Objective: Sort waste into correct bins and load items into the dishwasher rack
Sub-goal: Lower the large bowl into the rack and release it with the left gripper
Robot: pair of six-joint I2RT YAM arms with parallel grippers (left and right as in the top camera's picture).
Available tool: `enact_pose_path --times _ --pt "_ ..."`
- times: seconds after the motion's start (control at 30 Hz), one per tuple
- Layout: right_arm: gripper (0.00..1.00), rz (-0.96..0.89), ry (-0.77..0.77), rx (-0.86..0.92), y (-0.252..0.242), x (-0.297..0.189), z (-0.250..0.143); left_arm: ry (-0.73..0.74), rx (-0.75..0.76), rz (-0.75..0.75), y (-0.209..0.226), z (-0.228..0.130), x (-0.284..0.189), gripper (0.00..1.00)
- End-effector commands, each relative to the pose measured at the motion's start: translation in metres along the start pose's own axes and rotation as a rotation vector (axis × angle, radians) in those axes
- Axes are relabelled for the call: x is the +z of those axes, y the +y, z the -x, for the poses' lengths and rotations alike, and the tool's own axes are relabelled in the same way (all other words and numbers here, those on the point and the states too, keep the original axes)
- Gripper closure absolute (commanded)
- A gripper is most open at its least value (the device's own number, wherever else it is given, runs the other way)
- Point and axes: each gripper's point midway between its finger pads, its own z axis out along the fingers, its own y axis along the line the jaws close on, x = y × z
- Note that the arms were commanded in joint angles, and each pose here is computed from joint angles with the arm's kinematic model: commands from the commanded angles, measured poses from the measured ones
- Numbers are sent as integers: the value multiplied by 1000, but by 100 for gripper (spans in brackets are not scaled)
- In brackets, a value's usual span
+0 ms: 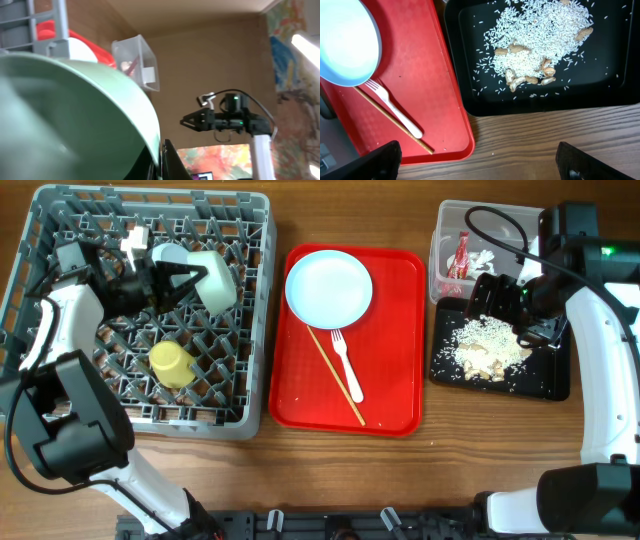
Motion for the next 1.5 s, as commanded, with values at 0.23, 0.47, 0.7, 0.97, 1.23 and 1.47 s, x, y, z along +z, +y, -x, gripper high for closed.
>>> enact_pose_path --times 0.23,0.47,0.7,0.97,1.23,1.47 --pt "0 -3 -26 2 0 -8 3 -18 19 45 13 4 -7 96" --pt "0 -3 -27 2 0 -8 3 -17 6 58 21 4 -6 96" --pt "0 -3 -27 1 0 -8 3 -16 -8 148 39 2 -8 96" --pt "1 -4 -23 1 -1 -8 2 -21 -80 447 88 -6 -31 96" --pt "0 -4 -23 1 -1 -8 2 -94 -109 490 97 2 -64 33" --pt "0 -4 -23 2 -1 -8 2 -144 -134 581 111 5 -94 0"
